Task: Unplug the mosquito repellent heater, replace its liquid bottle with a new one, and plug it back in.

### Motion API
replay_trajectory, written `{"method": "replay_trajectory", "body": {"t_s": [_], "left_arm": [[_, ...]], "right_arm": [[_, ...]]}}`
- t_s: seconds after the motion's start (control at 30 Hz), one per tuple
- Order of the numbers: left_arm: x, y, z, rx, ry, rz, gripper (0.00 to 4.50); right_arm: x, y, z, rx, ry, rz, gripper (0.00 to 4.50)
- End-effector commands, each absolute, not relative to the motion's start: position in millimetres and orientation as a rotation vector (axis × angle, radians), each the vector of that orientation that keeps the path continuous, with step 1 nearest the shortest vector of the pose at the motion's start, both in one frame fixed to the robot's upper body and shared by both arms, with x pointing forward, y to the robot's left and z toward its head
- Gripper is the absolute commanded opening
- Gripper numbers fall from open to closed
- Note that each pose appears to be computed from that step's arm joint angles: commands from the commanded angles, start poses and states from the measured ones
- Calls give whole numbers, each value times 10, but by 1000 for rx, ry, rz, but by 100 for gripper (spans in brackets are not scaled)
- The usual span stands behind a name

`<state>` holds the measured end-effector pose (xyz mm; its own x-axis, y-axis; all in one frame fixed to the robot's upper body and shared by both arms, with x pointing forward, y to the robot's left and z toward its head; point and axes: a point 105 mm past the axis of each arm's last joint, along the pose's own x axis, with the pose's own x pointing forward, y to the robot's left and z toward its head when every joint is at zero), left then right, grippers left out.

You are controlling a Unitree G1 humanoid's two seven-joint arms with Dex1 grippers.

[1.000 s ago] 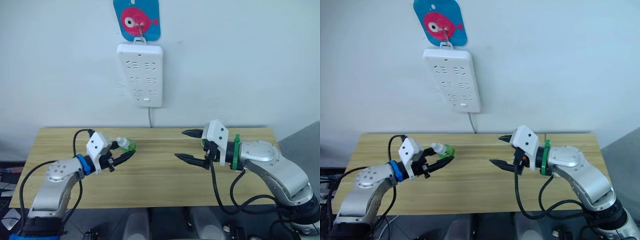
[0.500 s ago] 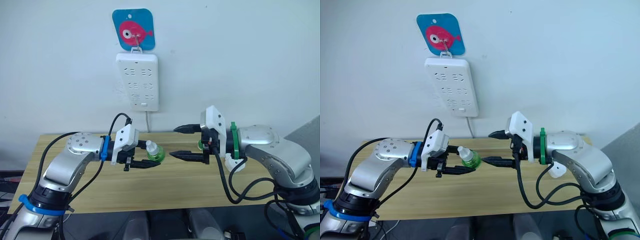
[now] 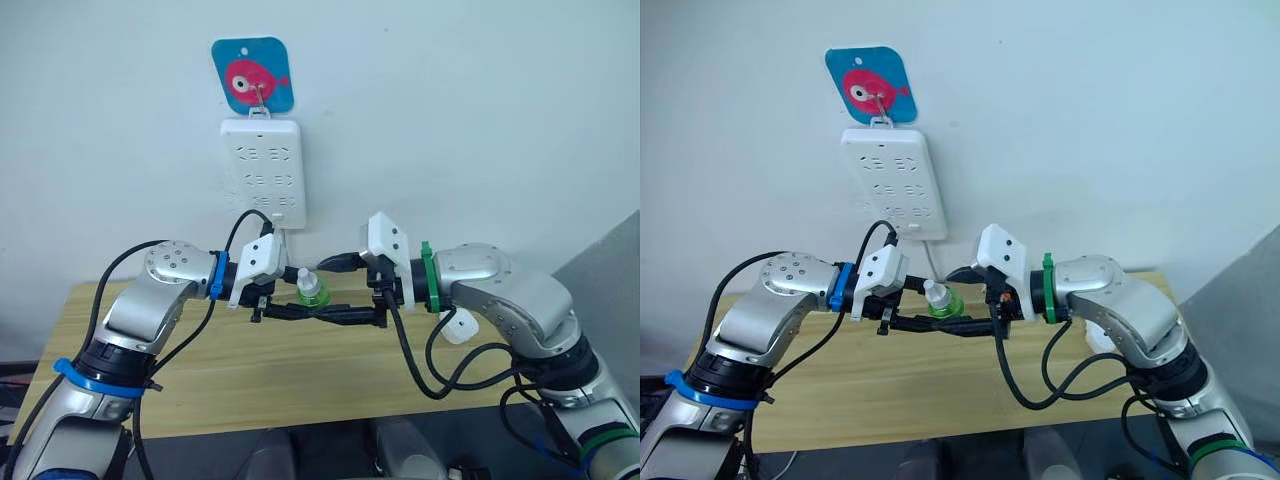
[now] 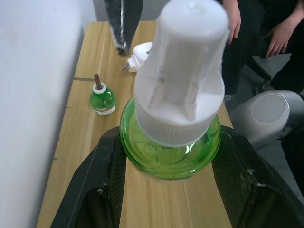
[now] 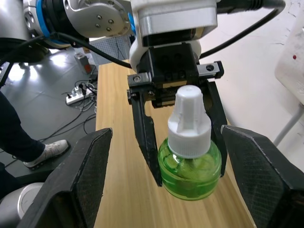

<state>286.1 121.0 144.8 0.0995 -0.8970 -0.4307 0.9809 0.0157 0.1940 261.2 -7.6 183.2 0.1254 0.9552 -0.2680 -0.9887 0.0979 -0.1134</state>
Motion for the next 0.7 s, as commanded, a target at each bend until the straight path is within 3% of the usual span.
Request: {"method": "replay_trajectory", "body": {"t_s": [0.03,0.33,0.6,0.7], "left_arm": [[2855,1159,1523,535,168,-1498,220],[2830,1123,1545,524,153,-1507,220],[2794,1103,1574,511,139,-1518,220],[2798,1104,1607,496,128,-1515,220]], "right_arm": [[2613,5,1910,-319,78,1457,386],[2659,108,1863,-297,68,1447,386],[2692,115,1828,-314,53,1436,105],[2703,109,1830,-340,35,1436,105]]}}
